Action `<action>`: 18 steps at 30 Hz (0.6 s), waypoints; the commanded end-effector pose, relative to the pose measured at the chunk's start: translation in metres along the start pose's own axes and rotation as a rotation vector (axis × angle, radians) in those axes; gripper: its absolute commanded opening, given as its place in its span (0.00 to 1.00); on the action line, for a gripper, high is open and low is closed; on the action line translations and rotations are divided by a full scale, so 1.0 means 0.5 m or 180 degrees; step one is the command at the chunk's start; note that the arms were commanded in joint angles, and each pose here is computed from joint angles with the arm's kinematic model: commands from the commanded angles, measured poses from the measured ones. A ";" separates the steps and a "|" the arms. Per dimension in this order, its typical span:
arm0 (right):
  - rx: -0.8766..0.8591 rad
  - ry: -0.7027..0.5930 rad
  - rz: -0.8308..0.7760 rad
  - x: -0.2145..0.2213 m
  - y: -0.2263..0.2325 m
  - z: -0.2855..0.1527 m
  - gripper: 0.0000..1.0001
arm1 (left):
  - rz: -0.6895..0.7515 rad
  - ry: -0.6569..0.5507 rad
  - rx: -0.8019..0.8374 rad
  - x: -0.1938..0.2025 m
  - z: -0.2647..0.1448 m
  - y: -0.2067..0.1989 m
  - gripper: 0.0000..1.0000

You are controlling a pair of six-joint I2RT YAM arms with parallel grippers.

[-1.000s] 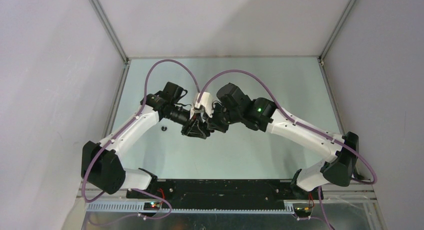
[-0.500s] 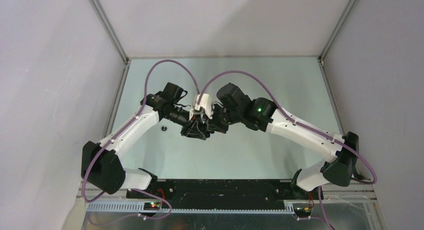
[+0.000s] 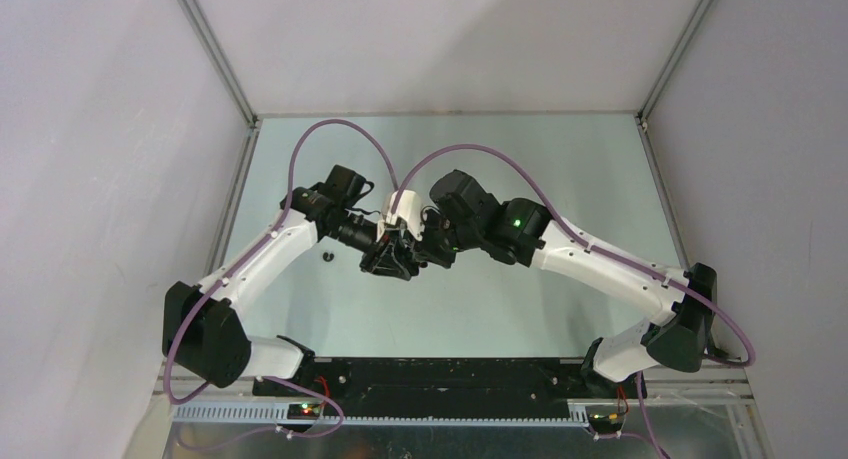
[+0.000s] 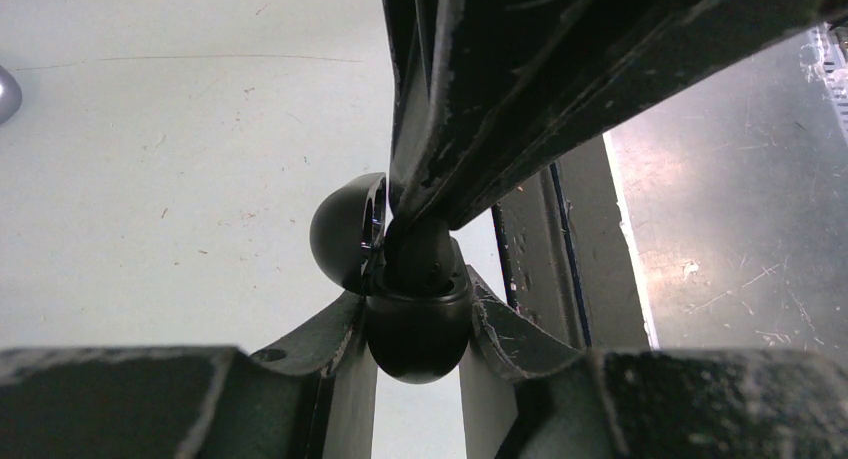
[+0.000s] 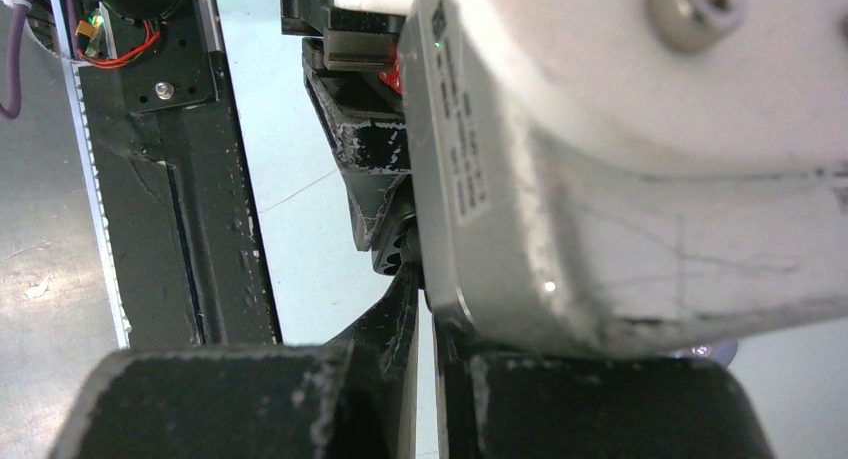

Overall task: Insert the wireless bluetooth earbuds into the charging case
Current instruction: Place the earbud in the charging case.

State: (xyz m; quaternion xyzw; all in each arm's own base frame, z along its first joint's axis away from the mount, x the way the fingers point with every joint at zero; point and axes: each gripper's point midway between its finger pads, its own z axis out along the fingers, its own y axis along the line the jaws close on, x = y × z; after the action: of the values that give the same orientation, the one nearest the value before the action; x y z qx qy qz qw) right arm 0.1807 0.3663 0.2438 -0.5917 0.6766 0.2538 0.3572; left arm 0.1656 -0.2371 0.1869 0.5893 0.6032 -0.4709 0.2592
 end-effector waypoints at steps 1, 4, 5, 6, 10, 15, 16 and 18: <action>-0.0316 -0.0158 -0.0169 -0.034 0.043 0.057 0.05 | 0.0333 -0.0104 0.0079 -0.054 0.012 -0.009 0.15; -0.0425 -0.0170 -0.0174 -0.035 0.056 0.054 0.05 | 0.0327 -0.0102 0.0061 -0.054 0.012 -0.008 0.15; -0.0443 -0.0164 -0.0173 -0.034 0.058 0.054 0.05 | 0.0331 -0.0098 0.0055 -0.053 0.012 -0.007 0.15; -0.0457 -0.0162 -0.0170 -0.033 0.059 0.054 0.06 | 0.0334 -0.0100 0.0055 -0.053 0.012 -0.007 0.15; -0.0414 -0.0162 -0.0139 -0.034 0.054 0.058 0.14 | 0.0344 -0.0110 0.0057 -0.057 0.010 -0.011 0.16; -0.0327 -0.0143 -0.0132 -0.033 0.046 0.060 0.17 | 0.0375 -0.0120 0.0092 -0.059 0.007 -0.018 0.17; -0.0316 -0.0148 -0.0136 -0.035 0.045 0.058 0.20 | 0.0380 -0.0134 0.0104 -0.062 0.007 -0.020 0.18; -0.0299 -0.0151 -0.0142 -0.037 0.043 0.056 0.26 | 0.0397 -0.0147 0.0125 -0.064 0.005 -0.023 0.20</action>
State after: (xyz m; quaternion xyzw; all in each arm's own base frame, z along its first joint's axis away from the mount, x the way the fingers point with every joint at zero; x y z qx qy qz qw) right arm 0.1743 0.3682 0.2448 -0.5964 0.6722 0.2669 0.3481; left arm 0.1641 -0.2373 0.1880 0.5890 0.6002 -0.4751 0.2589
